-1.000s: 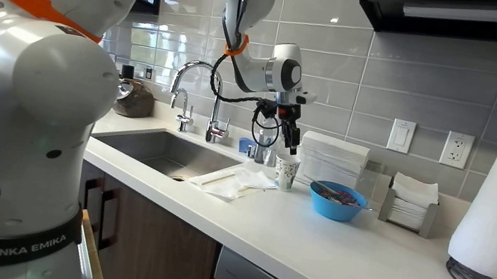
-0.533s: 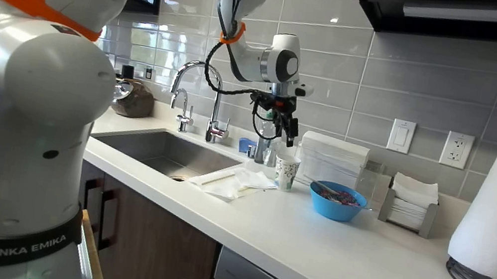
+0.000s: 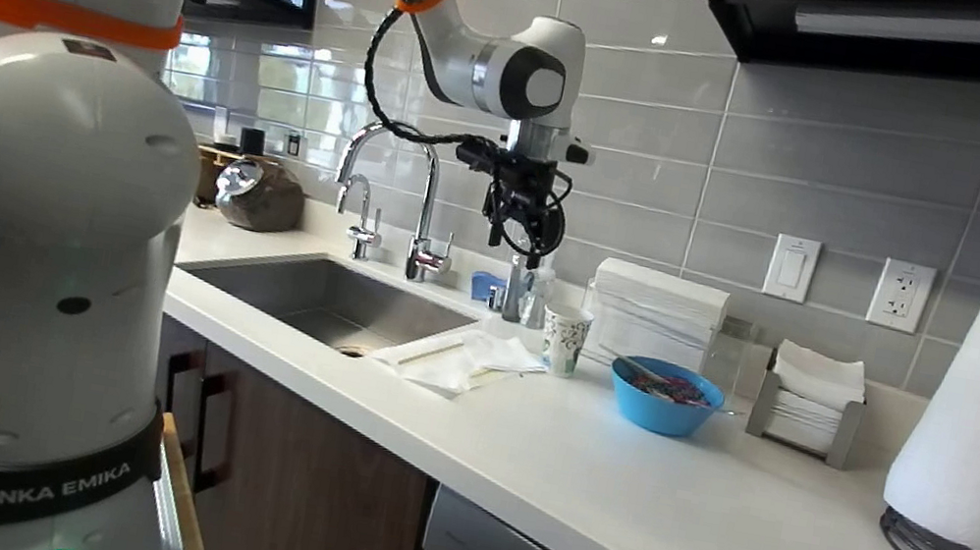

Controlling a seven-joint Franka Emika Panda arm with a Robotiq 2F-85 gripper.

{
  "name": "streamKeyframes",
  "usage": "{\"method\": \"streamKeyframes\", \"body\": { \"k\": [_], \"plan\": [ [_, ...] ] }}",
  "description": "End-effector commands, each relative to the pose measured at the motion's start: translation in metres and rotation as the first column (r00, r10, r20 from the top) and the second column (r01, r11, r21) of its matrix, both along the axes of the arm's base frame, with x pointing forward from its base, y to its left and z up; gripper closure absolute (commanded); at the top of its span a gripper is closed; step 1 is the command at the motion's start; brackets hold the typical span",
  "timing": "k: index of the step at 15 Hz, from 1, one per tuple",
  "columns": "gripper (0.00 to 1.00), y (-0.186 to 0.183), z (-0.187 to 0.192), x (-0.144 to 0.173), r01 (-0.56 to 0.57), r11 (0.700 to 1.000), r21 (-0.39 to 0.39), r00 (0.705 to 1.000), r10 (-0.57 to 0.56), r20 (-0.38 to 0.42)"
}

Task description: Place one paper towel in the cup

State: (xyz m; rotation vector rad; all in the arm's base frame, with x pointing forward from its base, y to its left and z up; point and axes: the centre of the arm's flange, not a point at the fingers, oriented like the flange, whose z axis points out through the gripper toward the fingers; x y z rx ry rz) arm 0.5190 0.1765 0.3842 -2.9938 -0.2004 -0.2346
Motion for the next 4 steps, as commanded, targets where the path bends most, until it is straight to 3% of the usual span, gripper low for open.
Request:
{"method": "streamKeyframes", "body": {
  "k": [1, 2, 3, 4],
  "plan": [
    [0.00, -0.060, 0.017, -0.063, -0.185, 0.983, 0.006, 0.979, 0.185, -0.082],
    [0.00, -0.071, 0.020, -0.072, -0.238, 0.971, 0.015, 0.967, 0.238, -0.095],
    [0.00, -0.024, 0.010, -0.038, -0.149, 0.989, -0.002, 0.986, 0.149, -0.074],
    [0.00, -0.032, 0.015, -0.046, -0.182, 0.983, 0.002, 0.980, 0.181, -0.083]
  ]
}}
